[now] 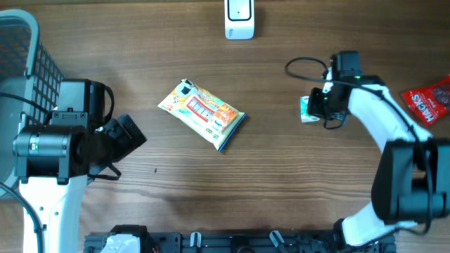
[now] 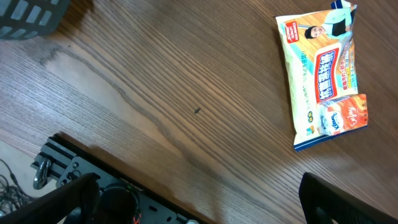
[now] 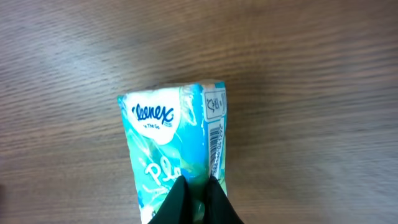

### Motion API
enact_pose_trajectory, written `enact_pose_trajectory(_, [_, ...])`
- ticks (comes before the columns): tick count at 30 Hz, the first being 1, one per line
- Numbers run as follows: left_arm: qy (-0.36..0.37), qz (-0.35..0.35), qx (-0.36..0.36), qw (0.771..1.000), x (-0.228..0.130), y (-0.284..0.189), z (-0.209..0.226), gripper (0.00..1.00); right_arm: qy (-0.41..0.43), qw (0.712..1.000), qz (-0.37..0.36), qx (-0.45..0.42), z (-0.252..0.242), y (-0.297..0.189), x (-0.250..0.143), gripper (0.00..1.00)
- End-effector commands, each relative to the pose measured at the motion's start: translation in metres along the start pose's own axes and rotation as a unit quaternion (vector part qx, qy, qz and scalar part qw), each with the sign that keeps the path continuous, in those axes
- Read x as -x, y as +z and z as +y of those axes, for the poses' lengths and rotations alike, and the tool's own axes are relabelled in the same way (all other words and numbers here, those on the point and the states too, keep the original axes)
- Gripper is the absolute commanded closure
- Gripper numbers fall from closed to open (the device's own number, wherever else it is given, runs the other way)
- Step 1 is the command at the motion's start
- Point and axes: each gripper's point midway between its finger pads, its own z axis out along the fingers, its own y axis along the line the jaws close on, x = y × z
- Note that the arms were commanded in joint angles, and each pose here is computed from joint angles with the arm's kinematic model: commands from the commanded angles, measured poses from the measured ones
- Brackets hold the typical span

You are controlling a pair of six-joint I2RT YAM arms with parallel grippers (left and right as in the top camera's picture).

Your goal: Scan the item barcode

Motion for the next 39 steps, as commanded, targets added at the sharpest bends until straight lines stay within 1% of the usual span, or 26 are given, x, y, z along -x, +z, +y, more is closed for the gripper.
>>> enact_pose_trajectory(1, [-0.009,0.003,0.001,1.000,0.000,0.001,0.000,0.00,-0.041,0.987,-0.110,-0.109,0.007,-0.046,0.024,0.96])
enact_pose_trajectory(4, [-0.009,0.003,0.001,1.000,0.000,0.001,0.000,0.00,-0.081,0.976,-0.149,-0.133,0.037,-0.056,0.022,0.96])
enact_pose_trajectory(8, [-0.009,0.003,0.001,1.000,0.000,0.001,0.000,0.00,-0.150,0.944,-0.195,-0.218,0.063,-0.053,0.016,0.96])
enact_pose_trajectory(11, [-0.009,0.003,0.001,1.000,0.000,0.001,0.000,0.00,-0.193,0.922,-0.200,-0.269,0.074,-0.036,0.008,0.96])
enact_pose_trajectory(14, [-0.009,0.003,0.001,1.000,0.000,0.001,0.000,0.00,-0.259,0.885,-0.186,-0.340,0.071,-0.018,0.002,0.96])
enact_pose_trajectory(15, [-0.009,0.003,0.001,1.000,0.000,0.001,0.000,0.00,-0.266,0.876,-0.184,-0.358,0.068,-0.014,0.001,0.96])
enact_pose_trajectory(16, [-0.009,0.003,0.001,1.000,0.000,0.001,0.000,0.00,-0.270,0.873,-0.179,-0.364,0.066,-0.011,-0.001,0.96])
enact_pose_trajectory(21, [-0.009,0.003,0.001,1.000,0.000,0.001,0.000,0.00,-0.293,0.872,-0.171,-0.354,0.078,-0.007,-0.010,0.96])
enact_pose_trajectory(23, [-0.009,0.003,0.001,1.000,0.000,0.001,0.000,0.00,-0.307,0.870,-0.172,-0.345,0.089,-0.008,-0.015,0.88])
enact_pose_trajectory(24, [-0.009,0.003,0.001,1.000,0.000,0.001,0.000,0.00,-0.320,0.869,-0.168,-0.338,0.095,-0.007,-0.019,0.88])
enact_pose_trajectory(25, [-0.009,0.003,0.001,1.000,0.000,0.001,0.000,0.00,-0.341,0.869,-0.159,-0.323,0.103,-0.003,-0.025,0.83])
enact_pose_trajectory(27, [-0.009,0.003,0.001,1.000,0.000,0.001,0.000,0.00,-0.352,0.868,-0.154,-0.314,0.110,-0.002,-0.031,0.80])
enact_pose_trajectory(30, [-0.009,0.003,0.001,1.000,0.000,0.001,0.000,0.00,-0.364,0.872,-0.139,-0.295,0.115,0.003,-0.038,0.69])
enact_pose_trajectory(32, [-0.009,0.003,0.001,1.000,0.000,0.001,0.000,0.00,-0.366,0.877,-0.124,-0.285,0.115,0.005,-0.043,0.67])
enact_pose_trajectory(34, [-0.009,0.003,0.001,1.000,0.000,0.001,0.000,0.00,-0.355,0.886,-0.115,-0.276,0.117,0.000,-0.044,0.66])
enact_pose_trajectory(36, [-0.009,0.003,0.001,1.000,0.000,0.001,0.000,0.00,-0.337,0.905,-0.099,-0.238,0.128,-0.008,-0.041,0.66])
enact_pose_trajectory(37, [-0.009,0.003,0.001,1.000,0.000,0.001,0.000,0.00,-0.328,0.916,-0.091,-0.212,0.134,-0.012,-0.039,0.66])
enact_pose_trajectory(38, [-0.009,0.003,0.001,1.000,0.000,0.001,0.000,0.00,-0.313,0.931,-0.083,-0.167,0.144,-0.019,-0.034,0.66])
enact_pose_trajectory(39, [-0.009,0.003,0.001,1.000,0.000,0.001,0.000,0.00,-0.301,0.943,-0.078,-0.118,0.154,-0.027,-0.027,0.63])
